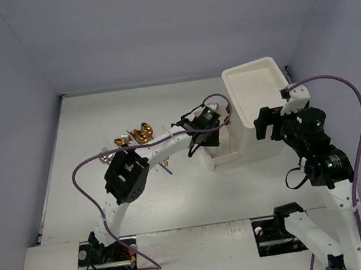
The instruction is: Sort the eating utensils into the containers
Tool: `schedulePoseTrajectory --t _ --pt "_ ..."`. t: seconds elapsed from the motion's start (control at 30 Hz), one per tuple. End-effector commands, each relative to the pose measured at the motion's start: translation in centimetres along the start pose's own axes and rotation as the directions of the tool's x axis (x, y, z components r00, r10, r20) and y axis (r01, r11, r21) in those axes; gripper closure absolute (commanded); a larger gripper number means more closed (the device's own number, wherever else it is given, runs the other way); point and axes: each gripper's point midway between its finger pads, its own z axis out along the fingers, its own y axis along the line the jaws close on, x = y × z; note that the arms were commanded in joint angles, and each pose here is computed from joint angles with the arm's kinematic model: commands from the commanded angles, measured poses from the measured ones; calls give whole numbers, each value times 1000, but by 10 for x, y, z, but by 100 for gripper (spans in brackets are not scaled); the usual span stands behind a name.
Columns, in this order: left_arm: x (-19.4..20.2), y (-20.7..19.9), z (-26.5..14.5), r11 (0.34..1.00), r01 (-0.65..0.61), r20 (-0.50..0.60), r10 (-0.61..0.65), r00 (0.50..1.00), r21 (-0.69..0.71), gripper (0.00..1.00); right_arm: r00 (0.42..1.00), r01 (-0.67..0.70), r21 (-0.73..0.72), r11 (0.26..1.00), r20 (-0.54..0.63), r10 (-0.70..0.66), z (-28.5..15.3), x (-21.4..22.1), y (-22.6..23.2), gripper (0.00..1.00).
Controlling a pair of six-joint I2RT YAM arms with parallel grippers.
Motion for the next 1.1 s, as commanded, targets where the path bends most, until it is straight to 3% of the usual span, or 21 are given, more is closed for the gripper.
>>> schedulePoseTrajectory --t 0.0,0.23,0.33,0.57,1.07 --pt "-39 -14 -70 1000 -10 128 8 992 21 69 999 17 19 1000 43 -17 5 -16 -3 16" --pt "-48 48 -144 987 86 271 -45 961 -139 64 998 17 23 1000 57 -18 3 -22 -3 16" --pt "-45 79 -155 971 158 294 -100 951 -182 62 999 18 21 1000 49 -19 5 -21 -3 16" --pt "0 174 -141 880 351 248 -280 927 -320 57 999 27 15 1000 32 -27 11 -20 -2 15" --pt "38 248 -101 778 457 194 -415 889 -431 56 1000 17 -11 1000 15 -16 14 -15 3 15"
